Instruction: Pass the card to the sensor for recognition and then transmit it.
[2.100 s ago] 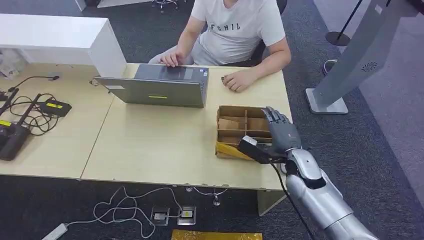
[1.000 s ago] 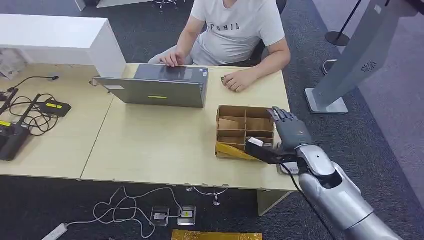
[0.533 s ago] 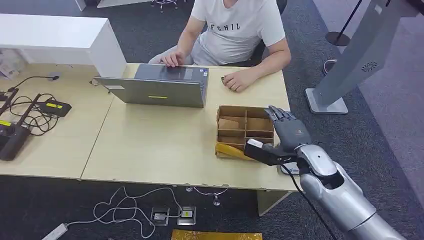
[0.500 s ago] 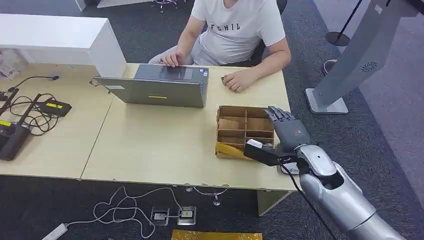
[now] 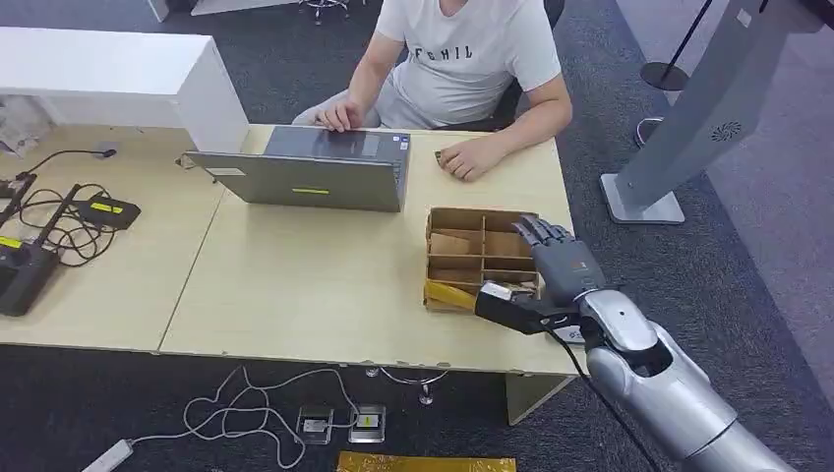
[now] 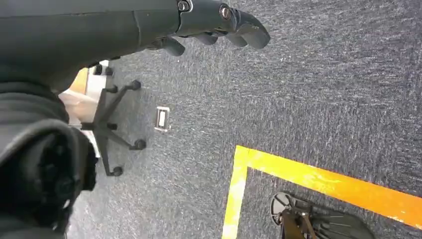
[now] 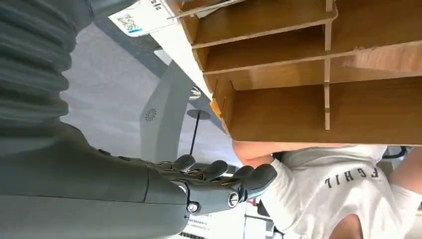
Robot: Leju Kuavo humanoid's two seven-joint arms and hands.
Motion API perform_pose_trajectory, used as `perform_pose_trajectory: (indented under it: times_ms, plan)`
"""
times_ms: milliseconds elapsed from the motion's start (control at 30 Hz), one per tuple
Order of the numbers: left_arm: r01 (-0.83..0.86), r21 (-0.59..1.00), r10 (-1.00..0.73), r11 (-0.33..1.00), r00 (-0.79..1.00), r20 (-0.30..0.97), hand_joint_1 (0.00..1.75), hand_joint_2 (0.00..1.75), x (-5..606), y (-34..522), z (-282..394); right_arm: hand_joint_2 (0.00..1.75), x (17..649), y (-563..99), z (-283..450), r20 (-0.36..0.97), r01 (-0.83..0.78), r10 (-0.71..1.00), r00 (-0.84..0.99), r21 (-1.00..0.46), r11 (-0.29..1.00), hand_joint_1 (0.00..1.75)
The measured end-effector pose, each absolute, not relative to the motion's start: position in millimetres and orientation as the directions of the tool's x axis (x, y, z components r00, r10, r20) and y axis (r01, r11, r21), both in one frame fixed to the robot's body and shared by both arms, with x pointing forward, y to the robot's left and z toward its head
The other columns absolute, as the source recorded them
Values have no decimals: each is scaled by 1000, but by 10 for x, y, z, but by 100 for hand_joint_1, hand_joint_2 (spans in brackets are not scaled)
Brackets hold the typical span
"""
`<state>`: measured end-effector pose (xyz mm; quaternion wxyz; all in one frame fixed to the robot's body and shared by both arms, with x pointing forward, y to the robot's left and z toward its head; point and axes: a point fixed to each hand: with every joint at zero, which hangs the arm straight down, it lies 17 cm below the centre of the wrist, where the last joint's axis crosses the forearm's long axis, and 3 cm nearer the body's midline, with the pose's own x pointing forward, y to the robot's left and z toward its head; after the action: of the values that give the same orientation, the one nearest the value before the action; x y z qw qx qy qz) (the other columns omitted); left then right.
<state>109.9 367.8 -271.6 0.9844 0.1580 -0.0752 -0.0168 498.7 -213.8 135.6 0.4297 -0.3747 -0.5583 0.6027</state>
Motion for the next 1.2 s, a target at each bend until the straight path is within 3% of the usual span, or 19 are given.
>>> perform_pose_trajectory:
  times_ms: [1200]
  plan:
    - [7, 314, -55, 950, 988, 144, 0, 0, 1104, 3670, -2715, 175, 4838, -2049, 1025, 32, -160, 934, -356, -987, -27, 0]
